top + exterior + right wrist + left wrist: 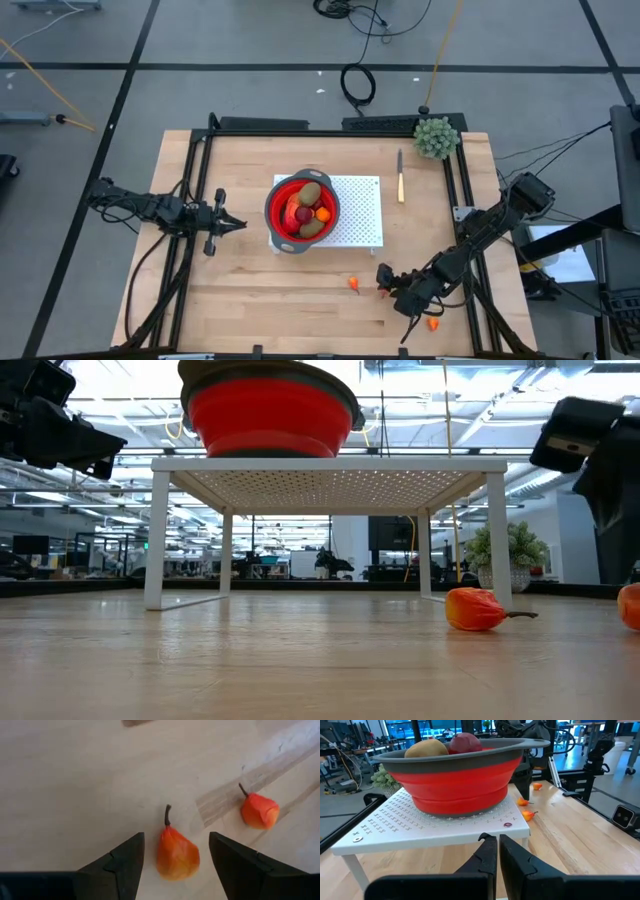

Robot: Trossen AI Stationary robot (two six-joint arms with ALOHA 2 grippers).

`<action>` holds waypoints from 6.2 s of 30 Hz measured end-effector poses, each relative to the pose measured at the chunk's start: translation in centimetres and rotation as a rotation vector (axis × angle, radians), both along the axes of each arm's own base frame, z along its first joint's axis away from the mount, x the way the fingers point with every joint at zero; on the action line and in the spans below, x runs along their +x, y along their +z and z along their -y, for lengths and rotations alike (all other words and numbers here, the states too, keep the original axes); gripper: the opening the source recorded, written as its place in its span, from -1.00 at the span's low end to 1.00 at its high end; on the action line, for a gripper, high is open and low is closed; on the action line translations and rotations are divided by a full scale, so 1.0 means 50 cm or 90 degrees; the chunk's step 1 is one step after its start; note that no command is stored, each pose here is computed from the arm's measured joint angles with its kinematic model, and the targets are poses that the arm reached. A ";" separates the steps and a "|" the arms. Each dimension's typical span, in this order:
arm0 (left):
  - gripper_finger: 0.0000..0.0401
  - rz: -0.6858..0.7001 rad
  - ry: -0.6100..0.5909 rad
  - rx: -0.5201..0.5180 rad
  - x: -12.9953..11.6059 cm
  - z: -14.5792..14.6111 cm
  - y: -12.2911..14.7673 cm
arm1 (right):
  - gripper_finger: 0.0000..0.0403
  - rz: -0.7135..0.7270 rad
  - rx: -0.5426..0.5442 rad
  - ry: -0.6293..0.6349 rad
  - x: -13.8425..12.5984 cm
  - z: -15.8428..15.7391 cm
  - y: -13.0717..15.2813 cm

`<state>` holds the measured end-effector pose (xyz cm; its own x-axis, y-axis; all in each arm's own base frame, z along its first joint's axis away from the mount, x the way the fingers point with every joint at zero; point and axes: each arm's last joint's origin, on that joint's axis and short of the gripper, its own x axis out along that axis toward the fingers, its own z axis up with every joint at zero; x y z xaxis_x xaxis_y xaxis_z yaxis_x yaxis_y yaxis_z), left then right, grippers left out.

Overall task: Pick & Place Fruit
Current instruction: Put the middle peach into the strainer bowl on the shelf

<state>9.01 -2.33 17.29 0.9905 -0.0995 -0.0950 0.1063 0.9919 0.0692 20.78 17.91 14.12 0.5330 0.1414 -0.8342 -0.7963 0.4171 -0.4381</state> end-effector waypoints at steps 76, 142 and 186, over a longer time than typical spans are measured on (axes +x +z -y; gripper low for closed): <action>-0.89 0.000 -0.001 0.000 0.000 0.000 0.000 | -0.45 0.273 0.973 0.095 0.033 0.000 0.324; -0.89 0.000 0.000 -0.002 0.000 0.000 0.000 | -0.45 0.459 0.303 -0.407 0.194 0.296 0.345; -0.89 0.001 0.009 0.000 0.000 -0.001 0.000 | -0.31 0.335 0.417 -0.417 0.224 0.321 0.294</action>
<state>9.02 -2.29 17.30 0.9920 -0.0847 -0.0939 0.0914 0.9934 0.0697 31.97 1.87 28.81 0.9394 0.0337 -0.3413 -0.1063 0.9748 -0.1963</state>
